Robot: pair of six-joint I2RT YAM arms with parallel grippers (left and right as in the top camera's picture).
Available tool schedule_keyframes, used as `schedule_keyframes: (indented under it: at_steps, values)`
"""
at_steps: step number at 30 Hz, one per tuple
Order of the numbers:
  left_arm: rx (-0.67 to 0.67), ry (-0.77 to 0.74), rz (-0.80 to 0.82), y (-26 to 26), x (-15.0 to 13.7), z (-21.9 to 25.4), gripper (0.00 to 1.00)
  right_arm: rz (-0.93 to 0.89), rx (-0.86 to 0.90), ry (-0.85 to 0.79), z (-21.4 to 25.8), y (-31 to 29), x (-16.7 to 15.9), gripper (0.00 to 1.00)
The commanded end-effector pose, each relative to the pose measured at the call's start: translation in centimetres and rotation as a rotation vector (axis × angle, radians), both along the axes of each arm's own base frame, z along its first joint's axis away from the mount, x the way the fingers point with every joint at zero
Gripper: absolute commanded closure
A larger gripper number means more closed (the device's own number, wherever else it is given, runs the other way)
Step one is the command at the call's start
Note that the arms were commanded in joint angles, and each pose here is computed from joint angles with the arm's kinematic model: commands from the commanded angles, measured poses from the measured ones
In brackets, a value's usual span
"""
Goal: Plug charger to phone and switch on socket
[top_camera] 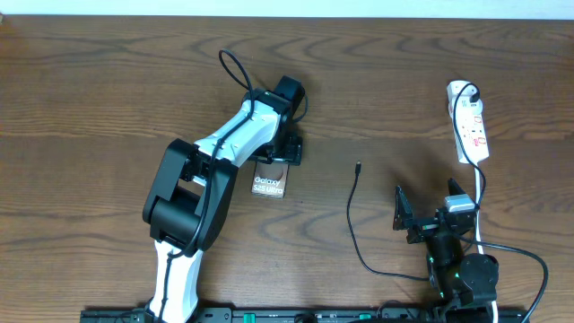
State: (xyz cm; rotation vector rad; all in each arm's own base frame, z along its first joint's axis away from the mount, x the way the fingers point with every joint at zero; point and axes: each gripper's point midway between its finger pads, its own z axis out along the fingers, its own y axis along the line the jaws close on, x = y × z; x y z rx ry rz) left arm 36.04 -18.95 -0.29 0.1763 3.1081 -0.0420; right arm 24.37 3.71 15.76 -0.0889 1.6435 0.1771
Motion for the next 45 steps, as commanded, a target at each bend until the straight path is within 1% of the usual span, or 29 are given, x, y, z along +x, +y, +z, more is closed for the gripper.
schedule_keyframes:
  at_steps: [1, 3, 4, 8, 12, 16, 18, 21, 24, 26, 29, 31, 32, 33, 35, 37, 41, 45]
  values:
    - [0.006, 0.070, -0.016, 0.4, -1.7, -1.7, 0.25, 0.015, 0.042, 0.007, 0.0, 0.3, -0.1, 0.01]
    - [-0.001, 0.059, -0.016, 0.2, -1.4, -1.7, 0.37, 0.019, 0.055, 0.008, 0.1, 0.4, -0.1, 0.01]
    - [-0.001, 0.059, -0.015, 0.2, -1.4, -1.7, 0.39, 0.026, 0.056, 0.013, 0.2, 0.5, -0.2, 0.01]
    - [-0.009, 0.044, -0.010, 0.1, -1.1, -1.1, 0.41, 0.054, 0.080, 0.055, 1.1, 1.0, -0.6, 0.01]
    - [-0.038, 0.007, 0.002, -0.1, -0.4, 0.7, 0.41, 0.073, 0.078, 0.108, 4.0, 1.3, -0.7, 0.01]
    - [-0.107, -0.011, 0.033, -0.7, -0.1, 2.6, 0.42, 0.097, 0.074, 0.244, 6.0, 2.0, 0.2, 0.01]
    - [-0.123, -0.026, 0.064, -0.6, 0.2, 3.5, 0.43, 0.170, 0.086, 0.337, 6.5, 3.4, 0.9, 0.01]
    - [-0.164, -0.029, 0.104, -0.6, 0.5, 4.4, 0.44, 0.413, 0.150, 0.419, 8.0, 7.5, 1.6, 0.01]
    - [-0.260, 0.009, 0.123, -1.3, 0.2, 5.2, 0.48, 0.587, 0.243, 0.489, 8.0, 10.3, 2.0, 0.01]
    - [-0.298, 0.027, 0.130, -1.6, 0.1, 5.5, 0.48, 0.618, 0.279, 0.548, 6.7, 11.0, 2.6, 0.01]
    - [-0.362, 0.058, 0.133, -2.3, -0.2, 5.9, 0.48, 0.618, 0.301, 0.684, 3.1, 11.8, 3.4, 0.03]
    - [-0.378, 0.071, 0.131, -2.6, -0.4, 6.0, 0.48, 0.628, 0.313, 0.772, 0.7, 12.6, 3.8, 0.04]
    - [-0.380, 0.073, 0.131, -2.6, -0.5, 6.0, 0.48, 0.635, 0.313, 0.791, 0.1, 13.0, 3.8, 0.04]
    - [-0.378, 0.078, 0.132, -2.5, -0.6, 6.0, 0.48, 0.654, 0.307, 0.825, -1.3, 13.8, 4.1, 0.07]
    - [-0.374, 0.086, 0.133, -2.5, -0.8, 5.9, 0.48, 0.680, 0.306, 0.861, -3.0, 15.2, 4.5, 0.11]
    - [-0.376, 0.095, 0.135, -2.5, -1.0, 6.0, 0.48, 0.691, 0.323, 0.893, -4.5, 16.4, 5.1, 0.12]
    - [-0.444, 0.133, 0.127, -3.6, -1.5, 6.5, 0.48, 0.706, 0.372, 0.936, -7.4, 18.9, 6.2, 0.14]
    - [-0.476, 0.148, 0.117, -4.1, -1.8, 6.8, 0.48, 0.737, 0.412, 0.949, -9.4, 21.6, 6.7, 0.21]
